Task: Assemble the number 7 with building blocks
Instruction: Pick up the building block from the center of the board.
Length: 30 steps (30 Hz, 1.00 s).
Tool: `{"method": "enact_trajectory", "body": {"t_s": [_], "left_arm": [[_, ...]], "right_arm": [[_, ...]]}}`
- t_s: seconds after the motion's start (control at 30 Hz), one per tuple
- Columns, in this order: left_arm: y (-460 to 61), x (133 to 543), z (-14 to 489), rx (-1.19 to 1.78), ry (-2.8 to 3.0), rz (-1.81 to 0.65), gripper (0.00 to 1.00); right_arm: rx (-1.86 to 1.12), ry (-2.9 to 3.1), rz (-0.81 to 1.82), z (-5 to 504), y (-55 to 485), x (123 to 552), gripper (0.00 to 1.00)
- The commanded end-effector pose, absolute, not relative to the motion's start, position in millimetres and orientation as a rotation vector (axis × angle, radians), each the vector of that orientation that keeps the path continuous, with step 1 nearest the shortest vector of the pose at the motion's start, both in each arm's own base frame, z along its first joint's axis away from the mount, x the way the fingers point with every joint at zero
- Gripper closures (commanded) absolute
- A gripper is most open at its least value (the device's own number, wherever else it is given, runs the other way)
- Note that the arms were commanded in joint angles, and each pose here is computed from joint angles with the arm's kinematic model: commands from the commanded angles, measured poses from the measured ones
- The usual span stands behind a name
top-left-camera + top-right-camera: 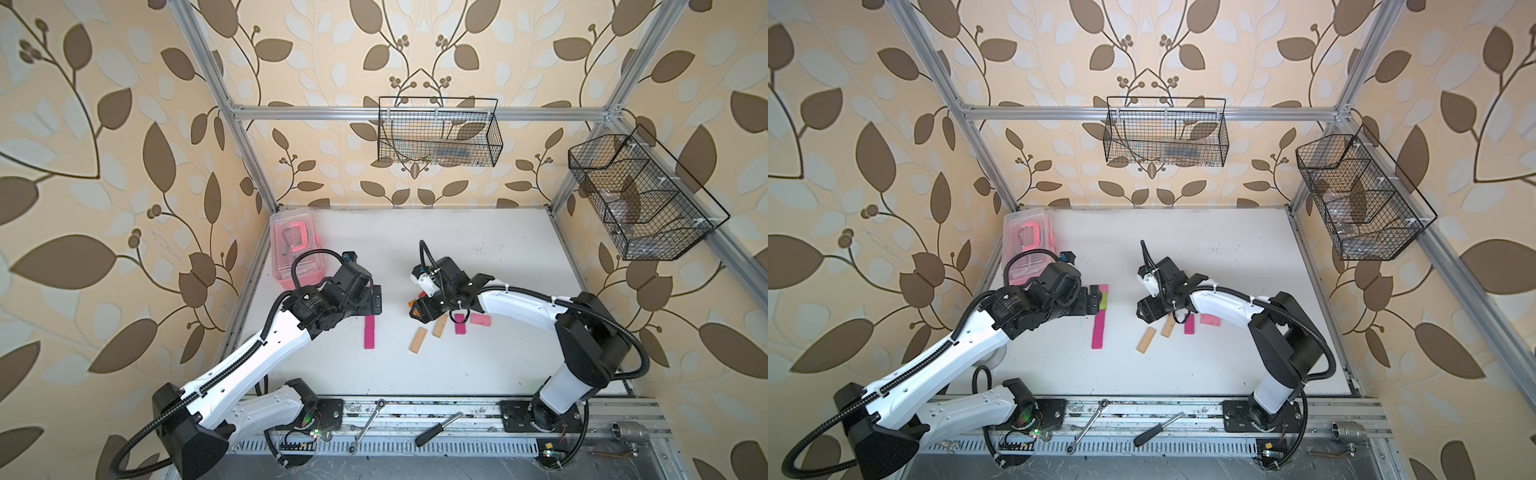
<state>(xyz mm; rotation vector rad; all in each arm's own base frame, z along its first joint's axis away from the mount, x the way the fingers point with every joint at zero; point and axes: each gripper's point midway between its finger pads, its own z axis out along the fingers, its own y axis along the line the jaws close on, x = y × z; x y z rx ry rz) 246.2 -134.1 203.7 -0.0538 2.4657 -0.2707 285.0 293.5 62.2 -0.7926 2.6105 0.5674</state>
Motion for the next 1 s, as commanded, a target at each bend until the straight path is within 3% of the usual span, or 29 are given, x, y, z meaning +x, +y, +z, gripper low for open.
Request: {"method": "enact_trajectory", "body": {"t_s": [0.0,0.4,0.63,0.83,0.97], "left_arm": [[-131,244,205,0.019,2.444,-0.298,0.01],[-125,235,204,0.032,2.411,-0.326,0.01],[-123,236,207,0.030,2.397,-0.314,0.01],[-122,239,207,0.026,2.388,-0.303,0.01],[-118,239,211,0.016,2.374,-0.286,0.01]], "right_arm": [[-0.802,2.693,0.453,44,287,286,0.26],[-0.856,2.731,0.197,18,287,314,0.39],[-0.981,2.715,0.210,13,302,320,0.72],[-1.227,2.543,0.295,35,335,333,0.80],[-1.426,2.438,0.314,44,337,345,0.79]]}}
